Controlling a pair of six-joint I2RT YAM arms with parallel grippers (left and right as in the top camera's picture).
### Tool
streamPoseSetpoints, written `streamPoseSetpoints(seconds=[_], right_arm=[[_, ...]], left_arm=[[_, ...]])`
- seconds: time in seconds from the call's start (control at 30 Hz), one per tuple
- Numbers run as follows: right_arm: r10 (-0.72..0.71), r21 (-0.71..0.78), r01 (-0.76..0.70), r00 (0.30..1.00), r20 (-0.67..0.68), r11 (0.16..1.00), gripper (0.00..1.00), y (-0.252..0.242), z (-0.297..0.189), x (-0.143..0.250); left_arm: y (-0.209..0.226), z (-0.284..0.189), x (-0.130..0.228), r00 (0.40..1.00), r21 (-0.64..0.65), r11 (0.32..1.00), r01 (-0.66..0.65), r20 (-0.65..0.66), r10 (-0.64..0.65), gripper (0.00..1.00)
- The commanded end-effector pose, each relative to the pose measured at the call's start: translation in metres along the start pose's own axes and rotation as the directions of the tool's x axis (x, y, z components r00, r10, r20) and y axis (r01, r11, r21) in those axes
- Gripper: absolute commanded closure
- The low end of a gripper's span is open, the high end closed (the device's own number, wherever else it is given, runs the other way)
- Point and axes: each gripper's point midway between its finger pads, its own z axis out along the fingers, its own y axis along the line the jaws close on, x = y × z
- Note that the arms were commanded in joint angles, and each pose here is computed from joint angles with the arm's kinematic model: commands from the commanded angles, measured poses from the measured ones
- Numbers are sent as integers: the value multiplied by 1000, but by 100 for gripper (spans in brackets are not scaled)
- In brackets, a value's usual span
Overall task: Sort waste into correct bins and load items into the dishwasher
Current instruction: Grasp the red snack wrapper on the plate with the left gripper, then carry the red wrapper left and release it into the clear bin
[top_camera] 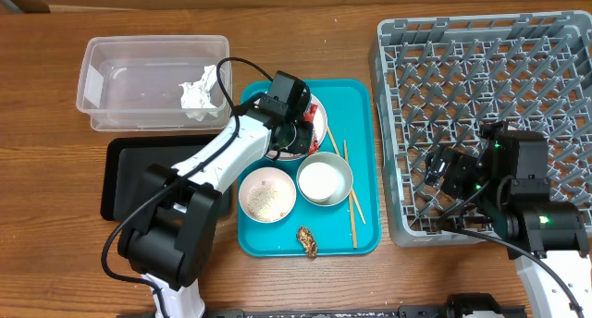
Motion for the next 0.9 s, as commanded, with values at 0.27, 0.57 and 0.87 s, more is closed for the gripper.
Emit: streamPoseSetpoints(seconds=[0.27,0.57,0.87], right_arm=[[-8,-1,8,999,35,1000,0,3,-8,-11],[-8,-1,8,999,34,1000,0,3,-8,-11],[-8,-2,8,999,35,1000,0,3,-8,-11]], left_arm=[[23,-44,-34,994,-154,988,3,104,13,96],[106,-142,-117,926,-265,947,180,370,-72,96],[204,-168,-108,881,-316,874,368,418,-220,93]])
